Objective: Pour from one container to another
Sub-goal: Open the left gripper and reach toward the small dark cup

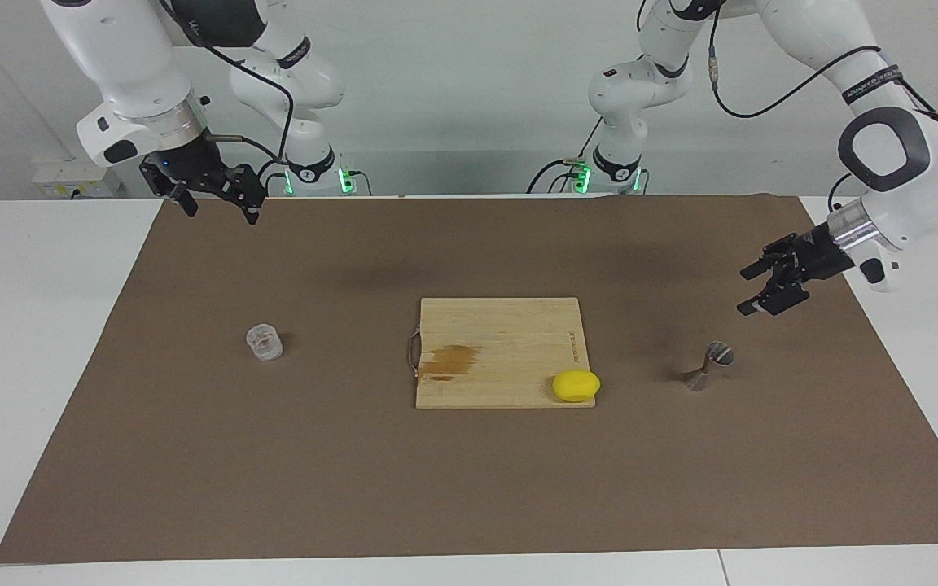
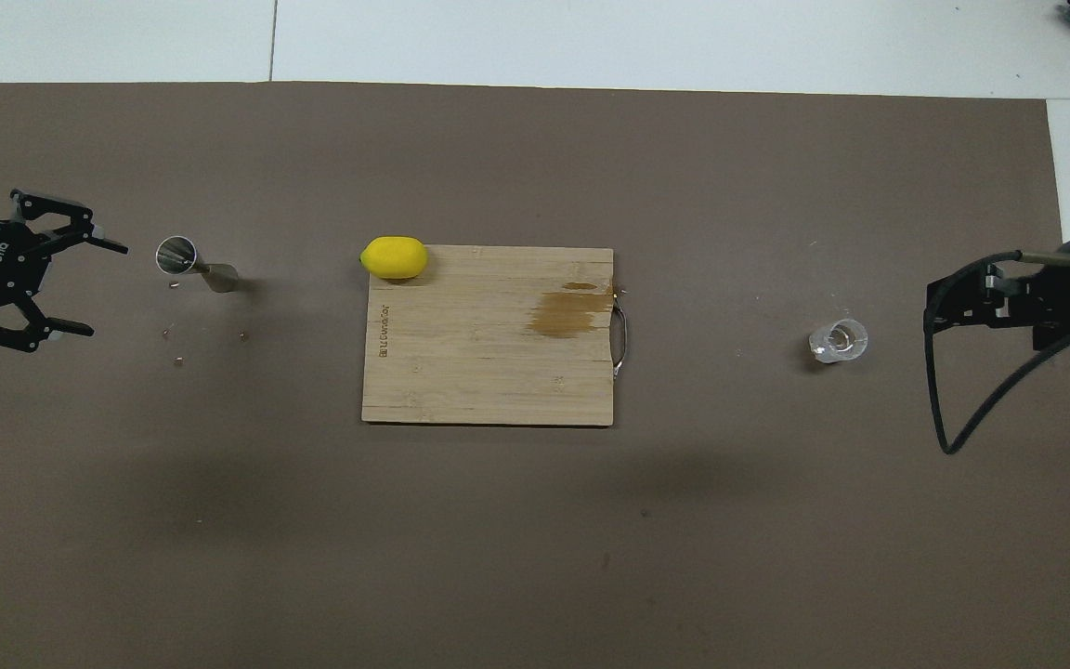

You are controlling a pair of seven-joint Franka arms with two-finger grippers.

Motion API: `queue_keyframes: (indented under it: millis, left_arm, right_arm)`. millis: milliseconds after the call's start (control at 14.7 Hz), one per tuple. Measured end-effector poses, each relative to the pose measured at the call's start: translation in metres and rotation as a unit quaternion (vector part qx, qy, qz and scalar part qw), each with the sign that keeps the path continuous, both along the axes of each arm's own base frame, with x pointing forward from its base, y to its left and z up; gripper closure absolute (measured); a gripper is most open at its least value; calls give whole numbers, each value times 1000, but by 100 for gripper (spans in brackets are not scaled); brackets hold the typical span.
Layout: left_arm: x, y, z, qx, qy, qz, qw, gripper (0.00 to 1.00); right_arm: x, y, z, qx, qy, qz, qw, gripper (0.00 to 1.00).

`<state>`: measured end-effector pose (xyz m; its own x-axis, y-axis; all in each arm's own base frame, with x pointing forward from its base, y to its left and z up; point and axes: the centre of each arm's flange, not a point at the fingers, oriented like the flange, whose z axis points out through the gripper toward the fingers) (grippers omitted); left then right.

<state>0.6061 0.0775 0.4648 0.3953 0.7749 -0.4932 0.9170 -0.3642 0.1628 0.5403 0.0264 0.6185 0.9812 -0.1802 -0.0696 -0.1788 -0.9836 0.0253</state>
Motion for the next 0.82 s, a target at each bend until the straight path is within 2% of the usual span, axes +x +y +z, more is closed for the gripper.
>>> queue_keyframes:
  millis: [136,272,408,612,817]
  left_arm:
    - [-1,15,-16,-17,18,72,997,0]
    - [-4,23,-34,-24,25,114,993,0]
    - [-9,27,-51,-54,37,159,985,0]
    - [-13,35,-65,-103,77,239,963,0]
    - [-11,48,-77,-140,95,304,937,0]
  right_arm:
    - [0,0,0,0,0,0,1000,0]
    - [0,0,0,0,0,0,1000,0]
    - [0,0,0,0,0,0,1000,0]
    - [0,0,0,0,0,0,1000,0]
    - [0,0,0,0,0,0,1000,0]
